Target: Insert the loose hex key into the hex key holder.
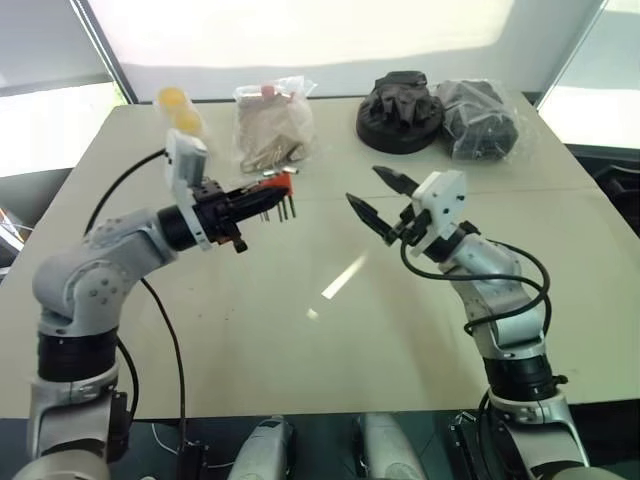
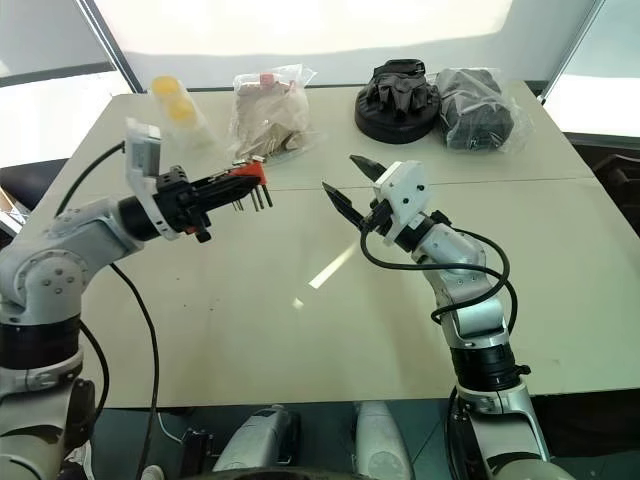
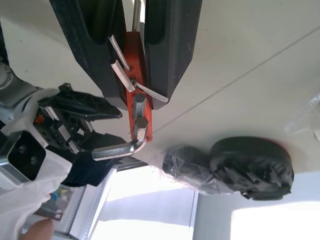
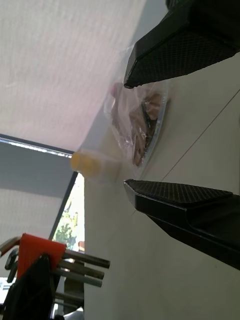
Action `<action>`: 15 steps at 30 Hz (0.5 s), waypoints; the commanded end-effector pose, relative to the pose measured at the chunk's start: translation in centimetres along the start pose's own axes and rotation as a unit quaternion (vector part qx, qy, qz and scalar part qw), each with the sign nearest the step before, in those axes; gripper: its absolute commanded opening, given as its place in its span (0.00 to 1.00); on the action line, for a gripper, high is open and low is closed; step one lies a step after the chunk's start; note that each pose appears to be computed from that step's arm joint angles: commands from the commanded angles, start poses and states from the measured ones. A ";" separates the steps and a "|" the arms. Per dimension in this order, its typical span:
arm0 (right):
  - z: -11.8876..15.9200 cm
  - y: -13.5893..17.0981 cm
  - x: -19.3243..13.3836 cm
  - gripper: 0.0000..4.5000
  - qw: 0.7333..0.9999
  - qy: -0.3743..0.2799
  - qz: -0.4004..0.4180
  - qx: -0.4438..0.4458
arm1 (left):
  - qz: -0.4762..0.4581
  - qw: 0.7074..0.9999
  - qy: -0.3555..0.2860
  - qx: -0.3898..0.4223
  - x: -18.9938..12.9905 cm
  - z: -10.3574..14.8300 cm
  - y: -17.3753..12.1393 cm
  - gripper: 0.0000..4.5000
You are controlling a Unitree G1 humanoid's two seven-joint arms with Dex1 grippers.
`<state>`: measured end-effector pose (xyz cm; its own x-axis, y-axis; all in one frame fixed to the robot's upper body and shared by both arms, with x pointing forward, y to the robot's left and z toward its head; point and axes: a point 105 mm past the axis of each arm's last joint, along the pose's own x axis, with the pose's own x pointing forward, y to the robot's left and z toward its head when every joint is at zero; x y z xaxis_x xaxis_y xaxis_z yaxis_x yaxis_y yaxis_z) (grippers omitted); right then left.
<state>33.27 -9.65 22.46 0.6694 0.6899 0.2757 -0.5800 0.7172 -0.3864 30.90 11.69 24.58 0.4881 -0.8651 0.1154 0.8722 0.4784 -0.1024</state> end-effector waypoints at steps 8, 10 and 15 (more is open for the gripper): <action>1.8 -2.0 -0.2 0.66 0.998 -0.016 -0.032 -0.043 | -0.041 0.991 0.021 -0.128 5.8 -5.7 -0.2 0.00; 1.9 -2.3 -0.2 0.66 0.998 -0.015 -0.035 -0.047 | -0.053 0.985 0.033 -0.158 7.3 -7.0 -0.6 0.00; 1.9 -2.3 -0.2 0.66 0.998 -0.014 -0.036 -0.051 | -0.046 0.972 0.070 -0.221 9.8 -10.0 -0.8 0.00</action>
<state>34.03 -11.16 23.56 0.7109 0.6434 0.2841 -0.5067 0.7486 -0.4275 34.15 1.46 16.16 0.3564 -0.9337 0.0360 0.8078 0.2885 -0.5141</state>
